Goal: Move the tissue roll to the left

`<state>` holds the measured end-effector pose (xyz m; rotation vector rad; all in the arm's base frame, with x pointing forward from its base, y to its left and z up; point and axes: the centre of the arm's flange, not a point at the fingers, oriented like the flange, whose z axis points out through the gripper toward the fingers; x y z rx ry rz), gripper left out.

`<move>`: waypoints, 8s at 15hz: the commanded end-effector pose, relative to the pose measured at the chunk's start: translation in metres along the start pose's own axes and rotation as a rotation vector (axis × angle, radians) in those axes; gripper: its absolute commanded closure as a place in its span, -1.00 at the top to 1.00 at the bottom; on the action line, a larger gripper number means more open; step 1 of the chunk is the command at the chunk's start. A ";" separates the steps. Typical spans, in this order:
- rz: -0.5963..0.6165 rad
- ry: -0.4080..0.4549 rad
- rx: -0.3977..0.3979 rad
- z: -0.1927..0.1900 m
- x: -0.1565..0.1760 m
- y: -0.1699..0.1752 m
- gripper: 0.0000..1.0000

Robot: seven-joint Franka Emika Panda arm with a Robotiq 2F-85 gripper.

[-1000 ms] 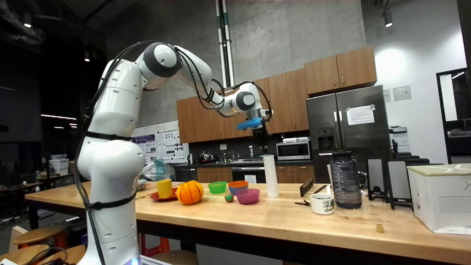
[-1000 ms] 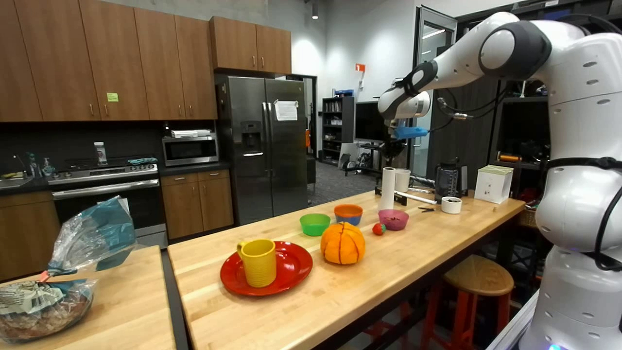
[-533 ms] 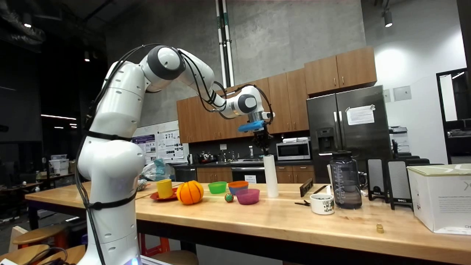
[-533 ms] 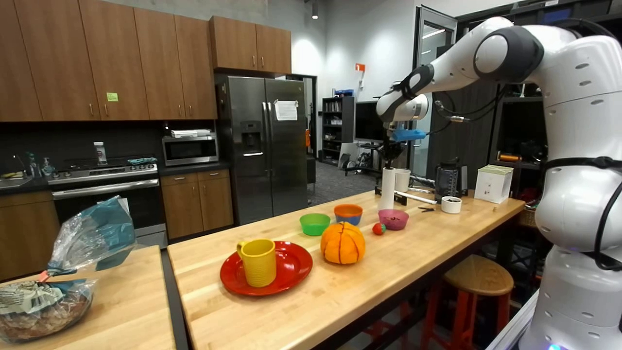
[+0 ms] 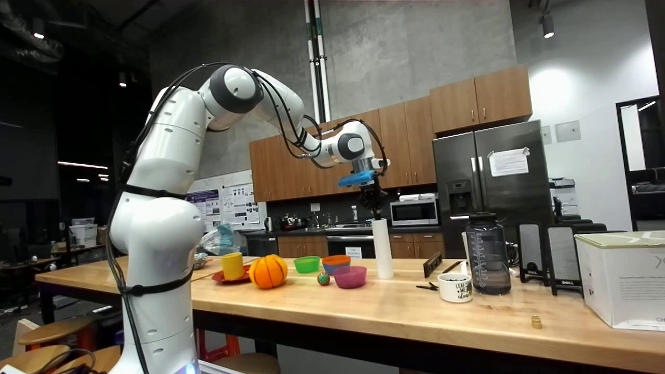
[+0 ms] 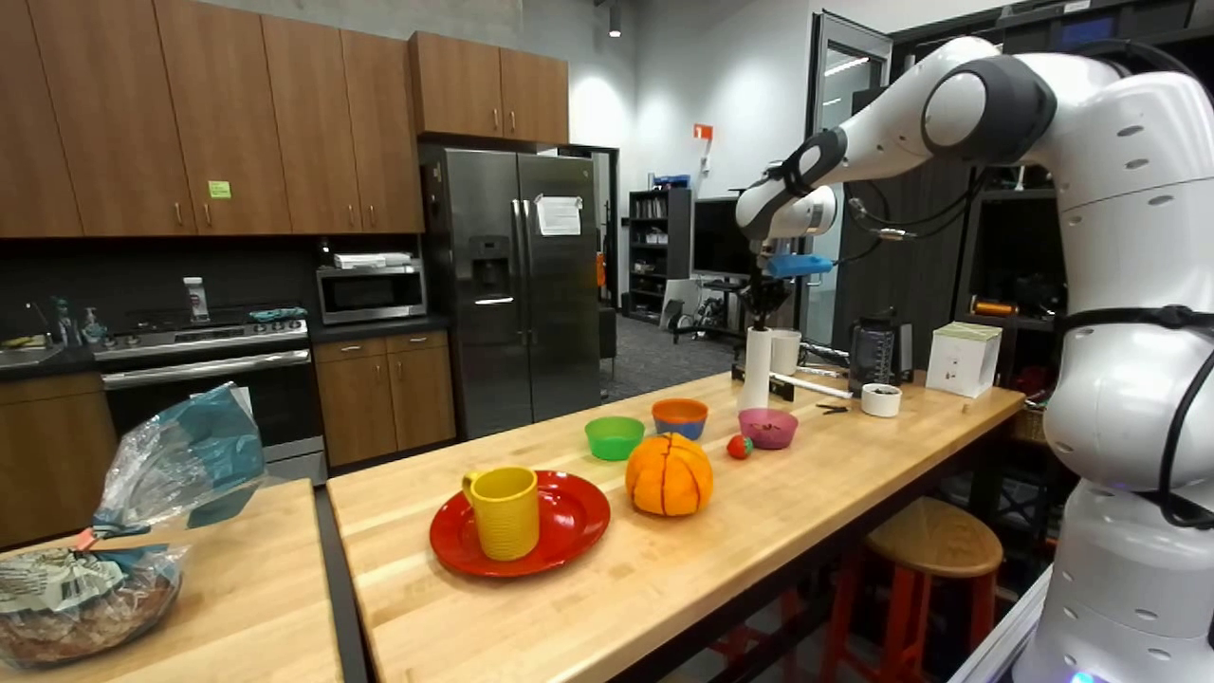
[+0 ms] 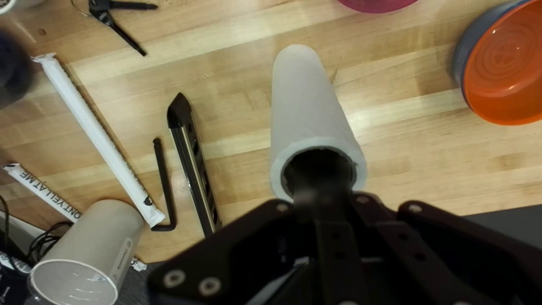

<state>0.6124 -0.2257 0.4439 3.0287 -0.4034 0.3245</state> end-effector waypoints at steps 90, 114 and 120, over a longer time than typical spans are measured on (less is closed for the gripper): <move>-0.954 -0.036 0.145 -0.061 -0.145 -0.396 -0.72; -0.711 0.079 0.140 -0.100 -0.091 -0.279 0.90; -0.602 0.123 0.150 -0.112 -0.080 -0.233 1.00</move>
